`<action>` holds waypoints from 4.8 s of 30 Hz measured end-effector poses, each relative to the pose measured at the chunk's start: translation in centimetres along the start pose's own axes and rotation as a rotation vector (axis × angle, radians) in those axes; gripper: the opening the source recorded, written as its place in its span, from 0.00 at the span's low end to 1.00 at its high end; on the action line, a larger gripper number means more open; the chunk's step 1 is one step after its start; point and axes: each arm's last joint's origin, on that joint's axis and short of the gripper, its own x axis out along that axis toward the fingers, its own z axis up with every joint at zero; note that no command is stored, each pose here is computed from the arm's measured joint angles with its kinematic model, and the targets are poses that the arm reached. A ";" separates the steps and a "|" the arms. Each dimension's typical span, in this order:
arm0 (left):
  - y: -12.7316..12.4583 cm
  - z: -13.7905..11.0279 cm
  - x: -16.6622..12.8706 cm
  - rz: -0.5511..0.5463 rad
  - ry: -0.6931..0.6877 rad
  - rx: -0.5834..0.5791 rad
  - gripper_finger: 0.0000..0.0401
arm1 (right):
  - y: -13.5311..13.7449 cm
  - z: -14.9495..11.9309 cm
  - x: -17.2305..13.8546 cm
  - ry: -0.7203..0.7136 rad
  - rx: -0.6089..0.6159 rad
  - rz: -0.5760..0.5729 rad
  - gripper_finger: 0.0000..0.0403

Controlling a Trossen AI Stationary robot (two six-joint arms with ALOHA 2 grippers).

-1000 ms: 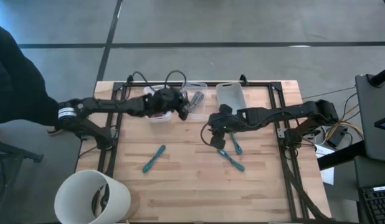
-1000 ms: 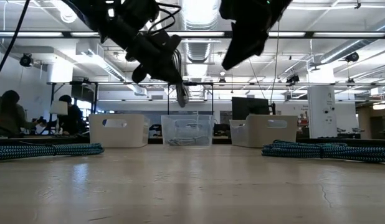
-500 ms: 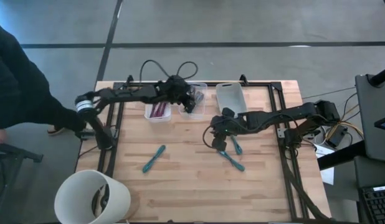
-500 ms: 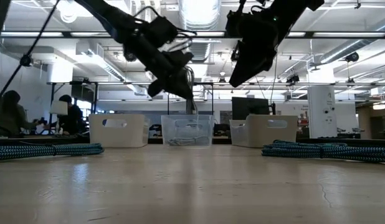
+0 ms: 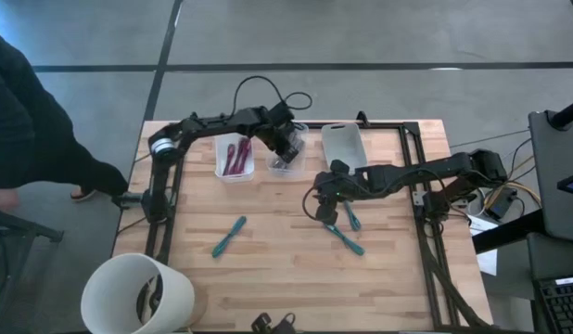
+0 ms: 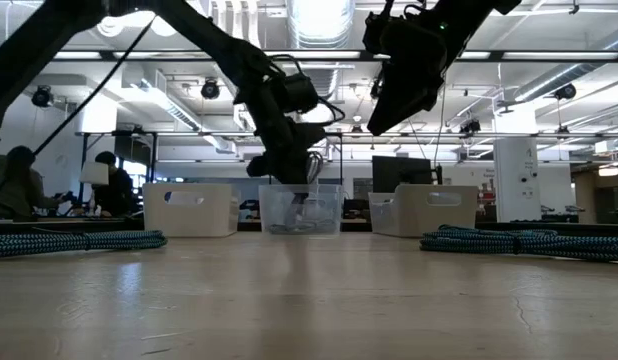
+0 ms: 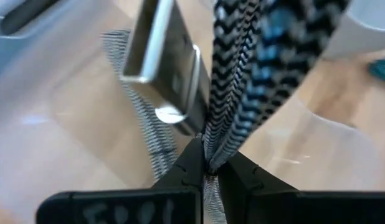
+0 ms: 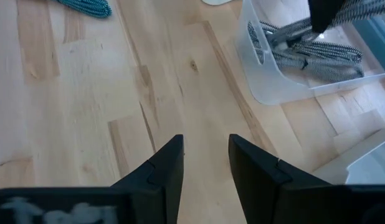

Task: Pick & Place USB Port
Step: Put the white charger cable into the transparent bin, then put the top right blue charger cable into the gray bin

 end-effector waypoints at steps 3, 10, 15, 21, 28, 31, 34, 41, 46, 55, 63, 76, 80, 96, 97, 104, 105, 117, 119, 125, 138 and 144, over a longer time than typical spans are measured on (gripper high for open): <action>0.5 -0.1 0.9 -0.083 0.037 -0.017 0.06 | 0.0 -0.1 0.0 0.004 -0.001 -0.001 0.31; 1.4 -0.3 1.8 -0.110 0.076 -0.053 0.11 | -0.1 -0.6 0.3 0.019 -0.005 -0.006 0.29; 1.7 -0.3 1.8 -0.043 0.063 -0.053 0.16 | -0.2 -1.2 0.6 0.038 -0.009 -0.011 0.28; 1.8 -0.2 1.9 -0.005 0.050 -0.049 0.22 | -0.2 -1.6 0.9 0.053 -0.011 -0.015 0.29; 1.7 0.2 1.7 -0.007 0.030 -0.022 0.26 | -0.2 -1.6 0.8 0.052 -0.010 -0.011 0.28; 1.5 0.6 0.8 -0.012 0.005 -0.010 0.25 | -0.2 -1.6 0.6 0.056 0.001 0.015 0.28; 1.0 1.0 -0.9 -0.018 -0.040 0.031 0.23 | -0.1 -1.7 -0.2 0.046 0.004 0.028 0.28; -1.6 1.0 -5.3 -0.002 -0.144 0.163 0.19 | -0.7 -3.0 -2.1 0.012 0.049 0.043 0.29; -4.7 -0.2 -7.3 0.003 -0.240 0.308 0.18 | -1.8 -6.0 -2.6 0.028 0.150 0.033 0.28; -8.9 -5.8 -8.7 -0.132 -0.496 0.476 0.18 | -3.3 -11.8 -1.4 0.141 0.319 -0.028 0.27; -8.9 -12.3 -6.7 -0.248 -0.686 0.511 0.18 | -3.4 -13.3 -0.1 0.186 0.404 -0.065 0.27; -7.8 -15.2 -5.0 -0.301 -0.764 0.457 0.18 | -2.7 -13.5 2.6 0.192 0.394 -0.069 0.26; -7.7 -15.2 -4.9 -0.299 -0.759 0.458 0.18 | -2.6 -13.9 3.2 0.217 0.395 -0.089 0.27; -7.7 -15.3 -4.9 -0.301 -0.753 0.451 0.18 | -2.5 -13.6 3.1 0.213 0.423 -0.085 0.06; -7.7 -15.3 -4.9 -0.301 -0.754 0.451 0.18 | -2.5 -13.3 3.0 0.204 0.419 -0.078 0.05; -7.7 -15.3 -4.8 -0.301 -0.752 0.449 0.18 | -2.7 -9.8 0.5 0.028 0.349 -0.041 0.06; -7.7 -15.3 -4.8 -0.301 -0.752 0.449 0.18 | -2.9 -9.1 -0.1 -0.018 0.343 -0.060 0.06; -7.7 -15.3 -4.8 -0.301 -0.749 0.449 0.18 | -9.2 -3.9 -4.0 -0.284 0.413 -0.314 0.06; -7.7 -15.3 -4.8 -0.301 -0.749 0.449 0.18 | -10.7 -3.8 -3.7 -0.278 0.453 -0.364 0.06; -7.7 -15.3 -4.8 -0.301 -0.749 0.449 0.18 | -14.1 -4.4 -1.5 -0.187 0.446 -0.473 0.06; -7.6 -15.4 -4.7 -0.299 -0.740 0.449 0.18 | -17.3 -4.8 4.8 -0.074 0.511 -0.449 0.06; -7.5 -15.5 -4.6 -0.292 -0.717 0.449 0.18 | -18.0 -6.1 6.5 0.027 0.524 -0.465 0.06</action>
